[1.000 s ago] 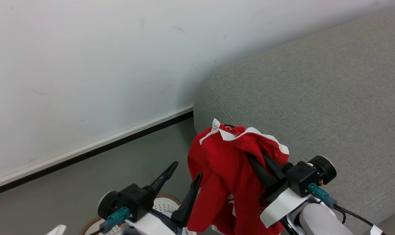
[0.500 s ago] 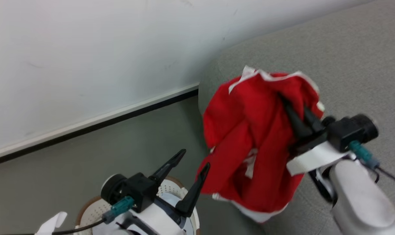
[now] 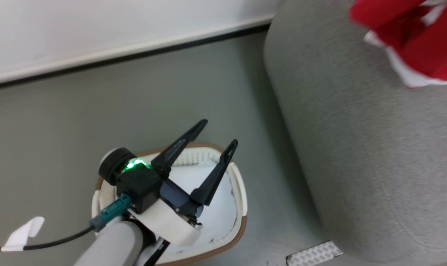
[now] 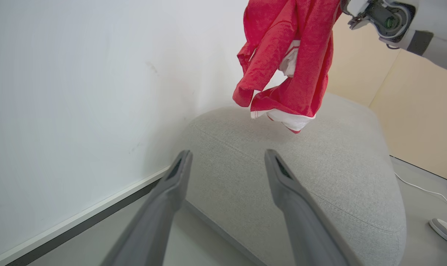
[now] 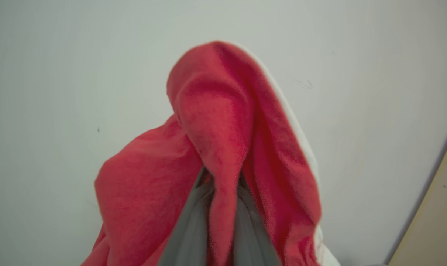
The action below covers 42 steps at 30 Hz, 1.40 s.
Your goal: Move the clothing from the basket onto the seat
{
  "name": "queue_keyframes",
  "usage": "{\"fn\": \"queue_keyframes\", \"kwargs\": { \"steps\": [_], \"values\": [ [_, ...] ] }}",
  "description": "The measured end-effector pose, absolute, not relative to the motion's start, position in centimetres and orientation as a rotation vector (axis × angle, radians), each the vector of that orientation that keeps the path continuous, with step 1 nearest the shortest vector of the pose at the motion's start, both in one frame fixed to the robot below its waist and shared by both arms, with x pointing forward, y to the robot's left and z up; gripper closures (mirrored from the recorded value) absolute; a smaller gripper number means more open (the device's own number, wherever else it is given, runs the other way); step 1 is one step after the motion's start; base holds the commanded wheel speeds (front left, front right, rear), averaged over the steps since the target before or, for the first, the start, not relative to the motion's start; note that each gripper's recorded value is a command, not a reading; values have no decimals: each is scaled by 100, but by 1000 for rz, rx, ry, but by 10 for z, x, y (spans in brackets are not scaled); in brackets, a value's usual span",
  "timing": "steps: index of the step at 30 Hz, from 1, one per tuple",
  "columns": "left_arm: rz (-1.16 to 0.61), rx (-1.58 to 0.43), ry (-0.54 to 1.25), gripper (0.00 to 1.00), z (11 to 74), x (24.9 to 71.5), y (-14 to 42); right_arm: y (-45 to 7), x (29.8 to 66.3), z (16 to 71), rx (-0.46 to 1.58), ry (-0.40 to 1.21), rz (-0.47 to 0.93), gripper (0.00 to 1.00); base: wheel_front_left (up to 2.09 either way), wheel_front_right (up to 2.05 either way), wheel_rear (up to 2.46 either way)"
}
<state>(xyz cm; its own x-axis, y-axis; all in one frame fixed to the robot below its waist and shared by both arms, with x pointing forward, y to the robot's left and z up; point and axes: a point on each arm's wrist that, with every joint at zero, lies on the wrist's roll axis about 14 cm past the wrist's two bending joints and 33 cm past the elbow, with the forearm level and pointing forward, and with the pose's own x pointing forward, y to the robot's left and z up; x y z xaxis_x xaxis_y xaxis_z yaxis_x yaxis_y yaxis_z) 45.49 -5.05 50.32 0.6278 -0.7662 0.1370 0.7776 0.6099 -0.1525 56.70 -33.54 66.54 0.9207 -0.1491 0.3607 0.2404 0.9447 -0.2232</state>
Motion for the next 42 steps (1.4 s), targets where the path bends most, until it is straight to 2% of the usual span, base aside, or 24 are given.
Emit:
{"fn": "queue_keyframes", "kwargs": {
  "steps": [5, 9, 14, 17, 18, 19, 20, 24, 31, 34, 42],
  "values": [
    [-814, -216, -33, 0, 477, 475, -26, -372, 599, 623, -263, -227, -320, 100, 0, 0, 0],
    [-737, -242, -21, 0, 465, 483, -7, -388, 610, 585, -211, -165, -404, 100, 0, 0, 0],
    [-671, -247, 24, 0, 442, 483, 12, -387, 601, 491, -120, 36, -472, 100, 0, 0, 0],
    [-659, -246, 38, 0, 436, 480, 16, -388, 591, 465, -84, 85, -517, 100, 0, 0, 0],
    [-655, -246, 36, 0, 437, 480, 18, -386, 588, 458, -86, 107, -519, 79, 0, 0, 0],
    [-650, -244, 34, 0, 437, 480, 19, -384, 585, 456, -79, 114, -525, 5, 0, 0, 0],
    [-645, -241, 33, 0, 438, 480, 20, -385, 583, 457, -80, 110, -534, 0, 0, 0, 0],
    [-637, -237, 12, 0, 446, 481, 21, -385, 579, 469, -106, 97, -538, 0, 0, 0, 0],
    [-571, -259, -10, 0, 462, 478, 26, -362, 568, 478, -155, 121, -444, 0, 0, 0, 0],
    [-521, -247, -10, 0, 466, 477, 36, -351, 562, 500, -159, 57, -410, 0, 0, 0, 0],
    [-354, -200, 20, 0, 468, 455, 75, -317, 502, 538, -189, -90, -299, 0, 0, 0, 0]
  ]
}}
